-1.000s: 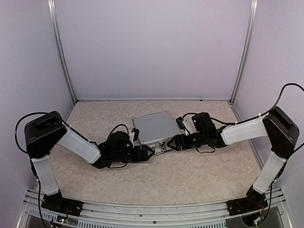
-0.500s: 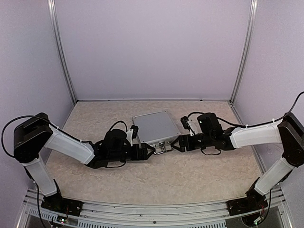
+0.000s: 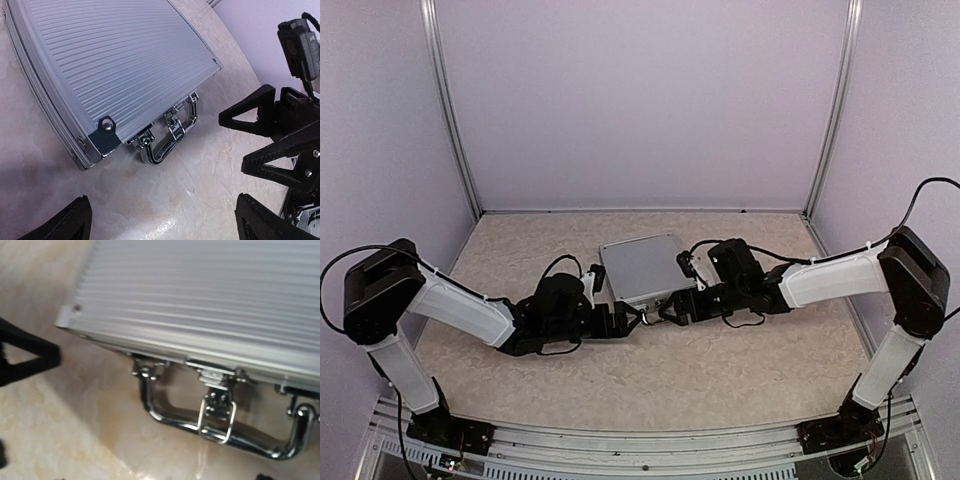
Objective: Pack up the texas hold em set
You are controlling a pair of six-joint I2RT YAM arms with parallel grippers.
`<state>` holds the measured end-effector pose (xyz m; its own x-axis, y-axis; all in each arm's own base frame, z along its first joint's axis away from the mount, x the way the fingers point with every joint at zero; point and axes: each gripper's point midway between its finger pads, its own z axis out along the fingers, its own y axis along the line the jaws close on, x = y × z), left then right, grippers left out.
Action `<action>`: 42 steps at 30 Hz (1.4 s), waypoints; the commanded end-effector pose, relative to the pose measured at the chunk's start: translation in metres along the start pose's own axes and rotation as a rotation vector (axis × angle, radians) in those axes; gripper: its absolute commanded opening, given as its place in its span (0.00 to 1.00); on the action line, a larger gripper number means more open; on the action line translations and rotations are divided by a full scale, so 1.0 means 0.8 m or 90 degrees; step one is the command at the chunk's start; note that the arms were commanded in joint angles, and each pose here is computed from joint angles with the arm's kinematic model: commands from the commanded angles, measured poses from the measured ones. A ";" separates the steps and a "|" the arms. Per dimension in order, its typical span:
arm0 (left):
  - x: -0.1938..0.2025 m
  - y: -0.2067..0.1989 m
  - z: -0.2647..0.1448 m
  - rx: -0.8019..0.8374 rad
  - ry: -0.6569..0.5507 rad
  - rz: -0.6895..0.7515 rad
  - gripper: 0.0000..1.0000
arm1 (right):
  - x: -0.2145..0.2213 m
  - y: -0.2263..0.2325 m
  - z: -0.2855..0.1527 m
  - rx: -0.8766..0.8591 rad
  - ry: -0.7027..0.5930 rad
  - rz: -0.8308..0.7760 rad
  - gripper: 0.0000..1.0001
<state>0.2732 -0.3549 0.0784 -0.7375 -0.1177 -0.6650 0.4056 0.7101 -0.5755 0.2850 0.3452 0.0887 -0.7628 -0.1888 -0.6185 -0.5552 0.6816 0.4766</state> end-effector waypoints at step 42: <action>-0.004 0.008 -0.010 -0.027 -0.013 0.024 0.99 | -0.013 0.040 0.053 -0.108 0.051 0.025 0.82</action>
<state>0.2707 -0.3415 0.0790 -0.7213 -0.1175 -0.6826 0.4001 0.7338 -0.5490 0.3026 0.3800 0.0535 -0.8225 -0.2158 -0.5262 -0.5198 0.6605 0.5418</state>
